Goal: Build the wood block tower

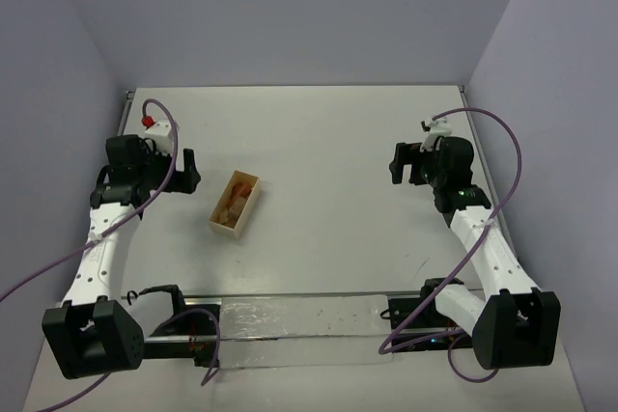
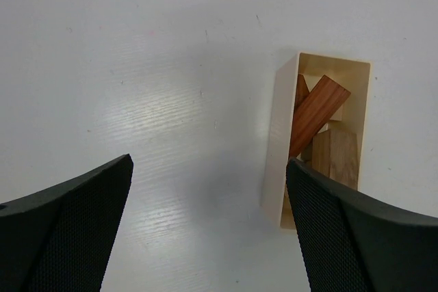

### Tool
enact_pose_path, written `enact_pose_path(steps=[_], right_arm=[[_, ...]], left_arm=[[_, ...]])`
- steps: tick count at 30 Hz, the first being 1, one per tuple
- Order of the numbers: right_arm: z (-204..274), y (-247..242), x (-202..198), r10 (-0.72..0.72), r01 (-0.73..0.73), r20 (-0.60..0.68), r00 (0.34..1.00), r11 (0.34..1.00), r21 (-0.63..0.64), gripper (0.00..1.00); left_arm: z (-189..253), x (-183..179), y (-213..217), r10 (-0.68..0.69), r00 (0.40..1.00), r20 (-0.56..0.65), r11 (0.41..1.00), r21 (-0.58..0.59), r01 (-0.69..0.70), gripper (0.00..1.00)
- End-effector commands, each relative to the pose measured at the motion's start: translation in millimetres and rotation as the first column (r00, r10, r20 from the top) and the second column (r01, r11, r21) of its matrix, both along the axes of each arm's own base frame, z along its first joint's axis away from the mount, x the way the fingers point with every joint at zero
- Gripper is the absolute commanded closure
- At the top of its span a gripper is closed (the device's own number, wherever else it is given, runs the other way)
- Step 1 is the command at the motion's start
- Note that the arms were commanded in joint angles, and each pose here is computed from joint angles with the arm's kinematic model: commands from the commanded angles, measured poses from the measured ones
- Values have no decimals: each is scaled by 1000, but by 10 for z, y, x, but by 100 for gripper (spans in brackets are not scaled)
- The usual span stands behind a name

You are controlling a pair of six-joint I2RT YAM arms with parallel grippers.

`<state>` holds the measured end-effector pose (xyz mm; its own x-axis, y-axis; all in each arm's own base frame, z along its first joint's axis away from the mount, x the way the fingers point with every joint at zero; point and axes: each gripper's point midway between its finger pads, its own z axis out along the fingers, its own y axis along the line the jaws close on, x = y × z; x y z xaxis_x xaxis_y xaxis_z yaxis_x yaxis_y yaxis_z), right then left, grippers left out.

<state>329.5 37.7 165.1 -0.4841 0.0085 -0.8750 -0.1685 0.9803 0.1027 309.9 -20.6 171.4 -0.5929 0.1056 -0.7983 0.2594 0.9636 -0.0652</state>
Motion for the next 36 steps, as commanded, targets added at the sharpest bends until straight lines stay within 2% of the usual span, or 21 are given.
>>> enact_pose_path(steps=[1,3,8,11,14,16,26,30,35,36], right_arm=[[233,-12,101,5,-4,56,998,1000,-5,0],[224,-19,112,1,-1,52,999,1000,-5,0],[203,-20,111,0,1,45,999,1000,-6,0],[199,-29,114,-4,4,42,999,1000,-7,0],[189,-24,115,-3,3,40,999,1000,-7,0],[186,-19,121,-1,1,39,999,1000,-5,0],[162,-18,122,-2,2,27,1000,1000,-3,0],[160,-21,125,-2,2,24,1000,1000,-5,0],[161,-18,124,-1,2,24,1000,1000,-3,0],[163,-21,125,-3,3,24,1000,1000,-3,0]], left_arm=[[177,36,-83,-69,996,53,997,29,67,4],[175,-6,-185,-105,993,56,994,40,103,13],[66,-85,-485,-149,988,38,985,98,144,9],[-104,-131,-652,-166,986,-25,981,101,168,12],[-224,-128,-751,-168,983,-81,982,79,174,19],[-302,-136,-792,-170,978,-120,982,67,179,27],[-564,-82,-781,-125,971,-205,985,94,147,37],[-766,-69,-698,-83,960,-268,982,141,125,42],[-890,7,-671,-49,948,-313,981,165,105,52],[-917,24,-661,-40,946,-321,980,173,100,58]])
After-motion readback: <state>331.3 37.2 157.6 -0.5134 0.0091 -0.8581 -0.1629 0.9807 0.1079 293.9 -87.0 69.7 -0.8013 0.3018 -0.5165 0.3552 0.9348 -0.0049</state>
